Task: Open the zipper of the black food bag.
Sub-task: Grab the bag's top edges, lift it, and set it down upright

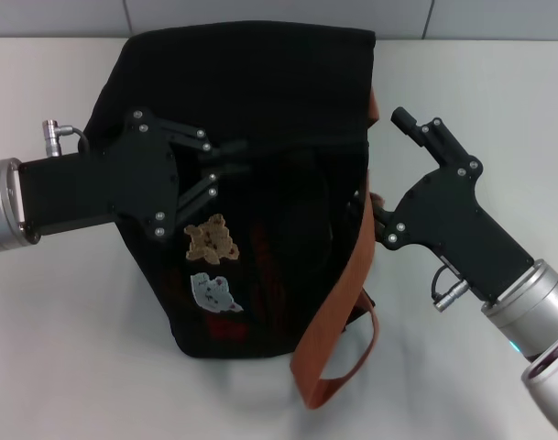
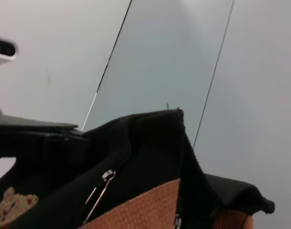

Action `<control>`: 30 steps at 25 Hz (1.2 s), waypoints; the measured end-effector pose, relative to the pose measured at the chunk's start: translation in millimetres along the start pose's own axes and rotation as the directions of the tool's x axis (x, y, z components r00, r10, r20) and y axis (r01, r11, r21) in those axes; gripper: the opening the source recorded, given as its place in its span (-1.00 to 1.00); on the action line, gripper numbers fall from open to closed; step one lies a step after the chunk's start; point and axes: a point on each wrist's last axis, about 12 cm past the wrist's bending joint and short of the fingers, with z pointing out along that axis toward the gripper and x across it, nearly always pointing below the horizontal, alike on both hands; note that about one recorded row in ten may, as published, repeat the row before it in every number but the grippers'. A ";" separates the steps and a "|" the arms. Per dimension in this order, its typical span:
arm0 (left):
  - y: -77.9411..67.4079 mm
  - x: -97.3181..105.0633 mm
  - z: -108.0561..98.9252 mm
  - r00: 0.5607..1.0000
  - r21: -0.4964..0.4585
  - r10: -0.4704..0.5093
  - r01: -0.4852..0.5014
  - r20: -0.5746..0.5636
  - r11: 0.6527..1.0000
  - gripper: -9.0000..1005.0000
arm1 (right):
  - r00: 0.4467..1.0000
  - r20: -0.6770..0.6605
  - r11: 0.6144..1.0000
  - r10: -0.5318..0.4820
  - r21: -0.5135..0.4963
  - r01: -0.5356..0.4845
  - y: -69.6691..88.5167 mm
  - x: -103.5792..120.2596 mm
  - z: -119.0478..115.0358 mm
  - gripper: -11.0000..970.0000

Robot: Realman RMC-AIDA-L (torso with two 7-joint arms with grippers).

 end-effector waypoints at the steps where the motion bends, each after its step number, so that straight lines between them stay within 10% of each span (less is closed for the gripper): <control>1: -0.3 0.1 -0.2 1.000 0.000 -0.001 0.001 0.000 1.000 -0.74 | 1.000 0.000 1.000 0.000 0.000 0.000 0.0 0.0 0.0 0.48; 30: -6.1 5.3 0.4 1.000 -0.012 -0.006 0.007 0.010 1.000 -0.69 | 0.969 0.013 0.969 -0.245 0.037 0.244 10.9 -6.9 -1.1 0.27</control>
